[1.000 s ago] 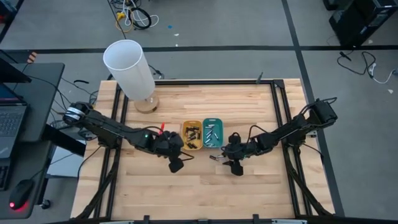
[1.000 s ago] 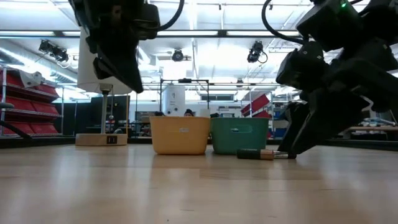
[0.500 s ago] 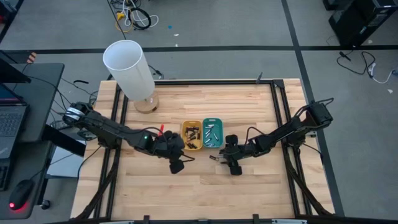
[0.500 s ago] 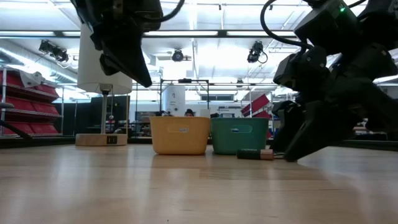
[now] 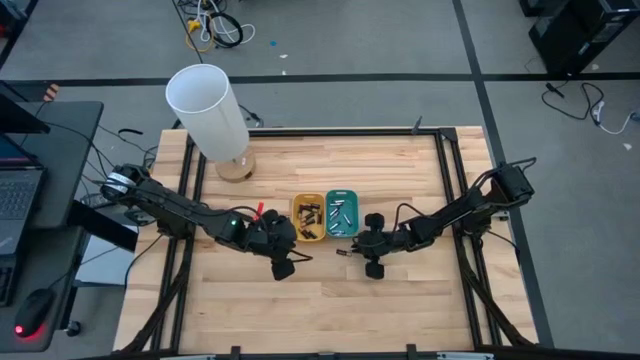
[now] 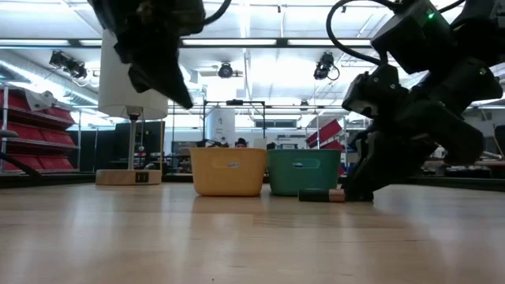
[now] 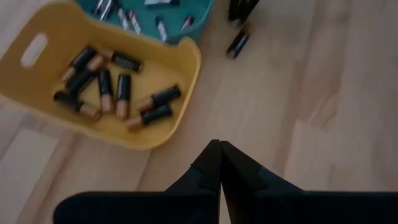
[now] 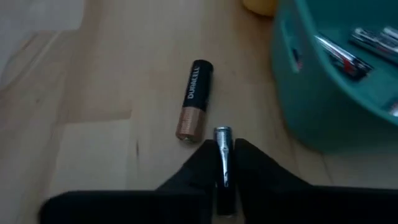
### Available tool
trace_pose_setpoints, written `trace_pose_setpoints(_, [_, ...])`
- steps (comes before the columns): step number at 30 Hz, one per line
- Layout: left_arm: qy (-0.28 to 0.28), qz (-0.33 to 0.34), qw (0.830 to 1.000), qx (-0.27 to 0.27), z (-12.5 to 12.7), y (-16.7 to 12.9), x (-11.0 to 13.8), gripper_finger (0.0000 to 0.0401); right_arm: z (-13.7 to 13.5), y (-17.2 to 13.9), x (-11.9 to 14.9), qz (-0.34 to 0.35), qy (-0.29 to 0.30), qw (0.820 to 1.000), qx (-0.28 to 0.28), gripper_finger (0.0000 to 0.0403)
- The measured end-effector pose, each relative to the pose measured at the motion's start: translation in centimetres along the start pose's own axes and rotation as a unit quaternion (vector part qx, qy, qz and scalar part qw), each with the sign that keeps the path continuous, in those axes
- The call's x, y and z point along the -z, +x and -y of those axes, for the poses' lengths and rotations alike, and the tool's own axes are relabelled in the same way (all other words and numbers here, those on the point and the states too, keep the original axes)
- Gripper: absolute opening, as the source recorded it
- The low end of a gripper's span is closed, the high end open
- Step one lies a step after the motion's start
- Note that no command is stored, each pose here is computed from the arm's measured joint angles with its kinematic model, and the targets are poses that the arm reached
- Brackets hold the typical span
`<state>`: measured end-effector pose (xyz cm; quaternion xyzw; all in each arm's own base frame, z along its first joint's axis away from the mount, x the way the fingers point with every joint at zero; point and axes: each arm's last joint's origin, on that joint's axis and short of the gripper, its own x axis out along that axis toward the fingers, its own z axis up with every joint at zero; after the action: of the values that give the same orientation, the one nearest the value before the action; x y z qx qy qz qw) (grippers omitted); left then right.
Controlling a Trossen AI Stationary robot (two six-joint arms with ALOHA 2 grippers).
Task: Sort batteries
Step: Put the silver battery into the blue bin
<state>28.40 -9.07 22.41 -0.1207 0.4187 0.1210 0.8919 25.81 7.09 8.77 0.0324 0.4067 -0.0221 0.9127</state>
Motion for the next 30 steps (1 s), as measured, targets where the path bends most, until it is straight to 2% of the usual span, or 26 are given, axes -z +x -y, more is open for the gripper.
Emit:
trace_pose_setpoints(3, [-0.011,0.026,0.999,0.018,0.4,0.0,-0.5,0.0017,-0.3,-0.1,0.1,-0.001,0.021,1.000,0.002,0.0016])
trace_pose_setpoints(9, [-0.025,0.056,0.997,0.038,0.7,-0.1,-1.1,0.0017,-1.6,-1.2,-0.6,0.014,0.061,0.998,-0.033,0.0018])
trace_pose_setpoints(11, [-0.030,0.058,0.997,0.041,0.8,-0.1,-1.1,0.0017,-2.1,-2.1,-1.7,0.026,0.056,0.996,-0.061,0.0011])
trace_pose_setpoints(14, [-0.052,0.058,0.996,0.043,0.9,-0.1,-1.1,0.0017,-2.9,-4.2,-5.0,0.102,0.033,0.991,-0.083,0.0007])
trace_pose_setpoints(19, [-0.053,0.059,0.996,0.044,0.9,-0.1,-1.1,0.0017,-1.3,-5.2,-6.8,0.119,-0.013,0.993,-0.016,0.0010])
trace_pose_setpoints(21, [-0.052,0.060,0.996,0.044,0.9,-0.1,-1.2,0.0017,-0.2,-5.1,-7.5,0.128,-0.008,0.992,0.005,0.0009])
trace_pose_setpoints(25, [-0.052,0.064,0.995,0.046,1.0,-0.2,-1.2,0.0017,2.4,-4.0,-7.2,0.094,0.004,0.994,0.047,0.0010])
trace_pose_setpoints(30, [-0.053,0.069,0.995,0.050,1.1,-0.2,-1.3,0.0017,4.1,-3.9,-7.7,0.102,0.025,0.992,0.067,0.0012])
